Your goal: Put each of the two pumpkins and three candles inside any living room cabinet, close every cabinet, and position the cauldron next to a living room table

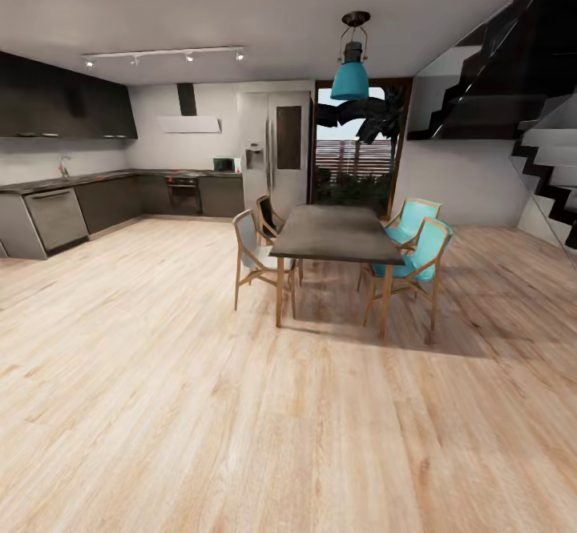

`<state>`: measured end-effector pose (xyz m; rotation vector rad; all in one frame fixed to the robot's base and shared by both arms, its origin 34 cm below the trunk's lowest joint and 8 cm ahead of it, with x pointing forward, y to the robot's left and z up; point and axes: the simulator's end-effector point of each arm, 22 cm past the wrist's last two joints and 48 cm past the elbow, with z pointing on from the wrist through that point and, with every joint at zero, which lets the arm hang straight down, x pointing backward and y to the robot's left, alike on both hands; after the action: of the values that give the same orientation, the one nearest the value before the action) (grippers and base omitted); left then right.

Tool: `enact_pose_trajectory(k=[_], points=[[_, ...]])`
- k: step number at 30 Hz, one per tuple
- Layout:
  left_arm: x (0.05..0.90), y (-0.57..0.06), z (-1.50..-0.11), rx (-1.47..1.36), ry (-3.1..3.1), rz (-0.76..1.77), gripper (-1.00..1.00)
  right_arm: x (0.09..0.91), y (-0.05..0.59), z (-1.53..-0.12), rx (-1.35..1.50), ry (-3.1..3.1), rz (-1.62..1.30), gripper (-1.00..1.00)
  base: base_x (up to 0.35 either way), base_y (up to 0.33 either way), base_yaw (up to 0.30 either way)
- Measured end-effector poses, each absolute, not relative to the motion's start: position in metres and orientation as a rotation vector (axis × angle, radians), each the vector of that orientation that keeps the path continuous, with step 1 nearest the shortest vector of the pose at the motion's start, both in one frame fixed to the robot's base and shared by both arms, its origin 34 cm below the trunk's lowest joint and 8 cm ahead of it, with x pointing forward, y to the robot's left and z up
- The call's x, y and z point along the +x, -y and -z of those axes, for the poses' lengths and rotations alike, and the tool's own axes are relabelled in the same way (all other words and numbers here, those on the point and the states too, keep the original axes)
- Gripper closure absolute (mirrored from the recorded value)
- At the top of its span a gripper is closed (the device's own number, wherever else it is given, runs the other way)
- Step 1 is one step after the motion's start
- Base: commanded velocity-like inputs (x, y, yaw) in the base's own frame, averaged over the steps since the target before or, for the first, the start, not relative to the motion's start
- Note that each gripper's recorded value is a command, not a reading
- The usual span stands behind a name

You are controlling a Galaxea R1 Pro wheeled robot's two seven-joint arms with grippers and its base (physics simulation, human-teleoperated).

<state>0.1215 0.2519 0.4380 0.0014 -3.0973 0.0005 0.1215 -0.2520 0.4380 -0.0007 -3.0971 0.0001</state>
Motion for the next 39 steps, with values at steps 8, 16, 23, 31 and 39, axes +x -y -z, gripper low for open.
enact_pose_trajectory(k=[8,16,23,31,39], points=[[0.127,-0.245,-0.438,0.017,3.129,-0.019,-1.0,0.184,0.254,-0.438,0.001,3.207,-0.005,-1.0,0.0,0.0,0.0],[0.128,-0.245,-0.438,0.018,3.13,-0.018,-1.0,0.219,0.254,-0.441,-0.005,3.27,-0.006,-1.0,0.0,0.0,0.0],[0.128,-0.245,-0.438,0.022,3.13,-0.016,-1.0,0.22,0.251,-0.441,0.01,3.271,0.005,-1.0,0.0,0.0,0.0],[0.128,-0.245,-0.438,0.022,3.13,-0.016,-1.0,0.221,0.249,-0.441,0.012,3.273,0.006,-1.0,0.0,0.0,0.198],[0.128,-0.245,-0.438,0.022,3.131,-0.016,-1.0,0.221,0.25,-0.441,0.011,3.272,0.005,-1.0,0.0,0.0,0.182]])
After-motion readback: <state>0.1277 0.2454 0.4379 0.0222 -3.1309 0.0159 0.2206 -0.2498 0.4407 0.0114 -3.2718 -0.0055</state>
